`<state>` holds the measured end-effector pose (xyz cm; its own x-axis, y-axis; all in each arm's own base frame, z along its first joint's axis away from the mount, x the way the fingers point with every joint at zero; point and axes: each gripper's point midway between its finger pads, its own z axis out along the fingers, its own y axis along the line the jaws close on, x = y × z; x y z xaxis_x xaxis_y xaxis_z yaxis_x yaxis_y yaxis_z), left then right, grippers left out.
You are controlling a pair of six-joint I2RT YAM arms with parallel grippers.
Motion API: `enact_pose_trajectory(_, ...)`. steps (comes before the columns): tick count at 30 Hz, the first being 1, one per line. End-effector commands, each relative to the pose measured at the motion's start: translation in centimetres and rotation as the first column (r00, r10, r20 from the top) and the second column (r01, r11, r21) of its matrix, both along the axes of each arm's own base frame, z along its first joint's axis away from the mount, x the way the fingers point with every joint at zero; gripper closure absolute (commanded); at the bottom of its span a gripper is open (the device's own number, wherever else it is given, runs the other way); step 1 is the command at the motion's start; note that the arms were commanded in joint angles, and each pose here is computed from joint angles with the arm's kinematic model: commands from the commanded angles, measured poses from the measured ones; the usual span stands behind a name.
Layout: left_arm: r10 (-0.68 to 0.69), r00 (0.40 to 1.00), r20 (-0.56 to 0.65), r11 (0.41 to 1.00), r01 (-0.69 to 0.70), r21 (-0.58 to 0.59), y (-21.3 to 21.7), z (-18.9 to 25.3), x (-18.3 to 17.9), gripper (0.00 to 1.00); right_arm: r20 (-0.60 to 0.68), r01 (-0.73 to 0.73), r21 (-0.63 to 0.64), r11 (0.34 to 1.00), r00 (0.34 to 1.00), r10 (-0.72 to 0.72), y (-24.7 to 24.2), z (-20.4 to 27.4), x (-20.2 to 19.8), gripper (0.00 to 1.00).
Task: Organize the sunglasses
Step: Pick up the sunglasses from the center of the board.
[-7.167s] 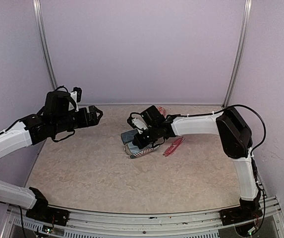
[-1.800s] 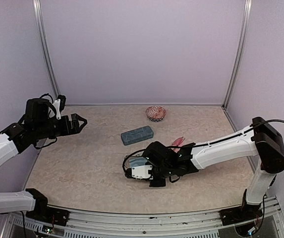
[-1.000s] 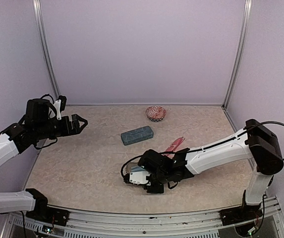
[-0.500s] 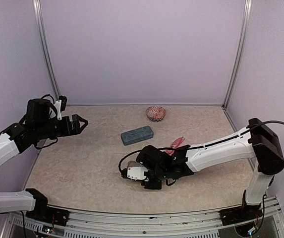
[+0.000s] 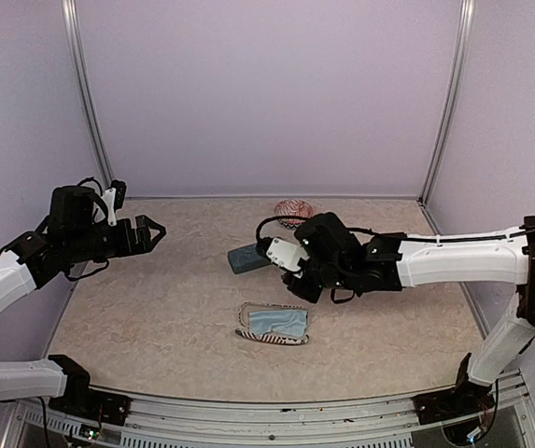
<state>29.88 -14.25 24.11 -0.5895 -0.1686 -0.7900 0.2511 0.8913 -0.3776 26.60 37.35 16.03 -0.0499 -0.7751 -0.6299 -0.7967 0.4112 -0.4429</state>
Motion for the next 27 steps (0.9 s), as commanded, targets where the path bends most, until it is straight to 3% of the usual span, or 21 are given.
enact_pose_trajectory(1, 0.007, 1.000, 0.020, 1.000, -0.007, -0.007, 0.2, 0.3, 0.2, 0.01, -0.047, 0.364, 0.181, 0.914, 0.931, -0.362, -4.7, 2.3, 5.8, 0.69)
enact_pose_trajectory(4, 0.005, 1.000, 0.014, 1.000, -0.005, -0.005, 0.2, 0.1, 0.2, 0.01, -0.162, 0.506, 0.234, 0.830, 0.862, -0.480, -6.9, 1.0, 7.8, 0.69)
enact_pose_trajectory(8, 0.007, 1.000, 0.014, 1.000, -0.007, -0.003, 0.2, 0.1, 0.3, 0.01, -0.287, 0.610, 0.281, 0.741, 0.790, -0.542, -8.5, -1.2, 9.1, 0.65)
enact_pose_trajectory(13, -0.001, 1.000, 0.011, 1.000, 0.001, -0.007, 0.0, 0.0, 0.2, 0.01, -0.446, 0.751, 0.297, 0.589, 0.655, -0.610, -10.1, -4.1, 9.9, 0.60)
enact_pose_trajectory(22, -0.014, 1.000, 0.008, 1.000, 0.014, -0.018, -0.2, 0.0, 0.1, 0.01, -0.650, 0.880, 0.276, 0.385, 0.466, -0.600, -10.2, -8.0, 9.6, 0.59)
enact_pose_trajectory(27, -0.015, 1.000, 0.012, 1.000, 0.016, -0.019, -0.2, 0.2, 0.0, 0.01, -0.691, 0.916, 0.271, 0.296, 0.399, -0.602, -10.8, -8.8, 9.5, 0.59)
